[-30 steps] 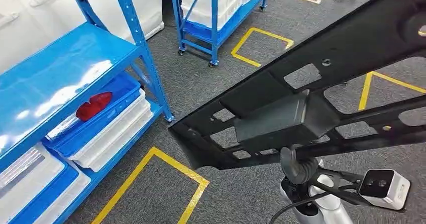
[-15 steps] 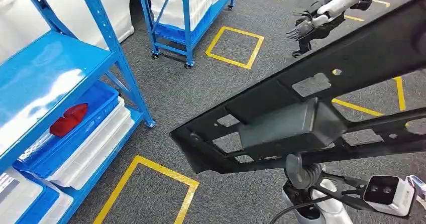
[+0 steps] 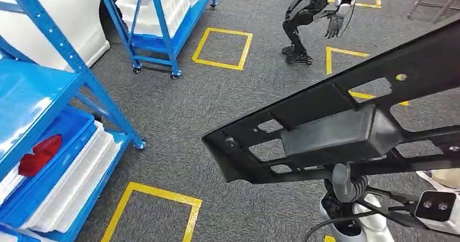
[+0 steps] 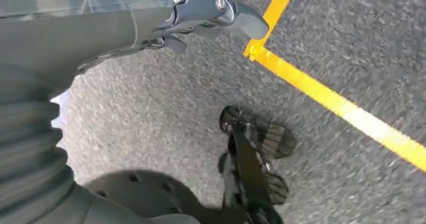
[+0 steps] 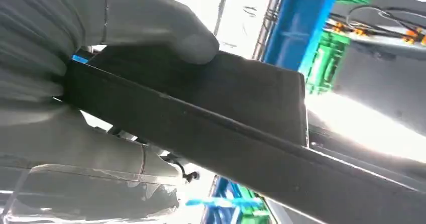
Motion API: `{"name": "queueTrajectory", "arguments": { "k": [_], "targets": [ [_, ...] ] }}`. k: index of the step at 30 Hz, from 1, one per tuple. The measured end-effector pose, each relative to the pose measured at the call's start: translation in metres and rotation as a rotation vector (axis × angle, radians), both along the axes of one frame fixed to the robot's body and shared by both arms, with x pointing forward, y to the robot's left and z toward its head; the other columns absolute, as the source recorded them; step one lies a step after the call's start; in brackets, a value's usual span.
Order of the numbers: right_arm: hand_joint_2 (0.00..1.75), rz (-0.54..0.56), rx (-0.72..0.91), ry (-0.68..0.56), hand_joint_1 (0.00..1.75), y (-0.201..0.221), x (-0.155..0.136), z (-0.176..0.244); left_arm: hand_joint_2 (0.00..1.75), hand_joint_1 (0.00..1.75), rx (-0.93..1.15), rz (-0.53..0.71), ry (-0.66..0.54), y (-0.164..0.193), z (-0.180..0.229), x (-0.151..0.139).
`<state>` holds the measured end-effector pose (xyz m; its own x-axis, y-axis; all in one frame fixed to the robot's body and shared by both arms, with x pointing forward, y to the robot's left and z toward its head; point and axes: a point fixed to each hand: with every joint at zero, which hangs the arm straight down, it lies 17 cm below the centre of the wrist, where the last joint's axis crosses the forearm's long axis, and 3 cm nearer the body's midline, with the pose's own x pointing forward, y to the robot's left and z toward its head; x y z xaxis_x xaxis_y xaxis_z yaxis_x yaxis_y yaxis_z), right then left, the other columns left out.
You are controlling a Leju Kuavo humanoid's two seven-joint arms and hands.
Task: Take the parts from the cabinet and place them on the table.
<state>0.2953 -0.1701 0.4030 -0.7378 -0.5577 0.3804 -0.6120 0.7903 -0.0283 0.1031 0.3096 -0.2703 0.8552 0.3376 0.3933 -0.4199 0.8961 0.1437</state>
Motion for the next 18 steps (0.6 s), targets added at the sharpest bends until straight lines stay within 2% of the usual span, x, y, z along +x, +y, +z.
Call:
{"name": "queueTrajectory", "arguments": {
  "k": [8,12,18],
  "targets": [
    [1.75,-0.057,0.016,-0.02,1.75,0.0,0.002,0.007,1.75,0.0,0.001,-0.005,0.002,0.001,0.0,-0.001],
    [1.75,-0.083,0.007,-0.041,1.75,0.001,-0.003,0.01,1.75,0.0,0.001,-0.012,-0.007,0.002,0.001,0.005],
    [1.75,-0.091,0.0,-0.052,1.75,0.004,-0.013,0.01,1.75,0.0,0.013,-0.02,0.014,0.005,0.0,-0.001]
  ]
}}
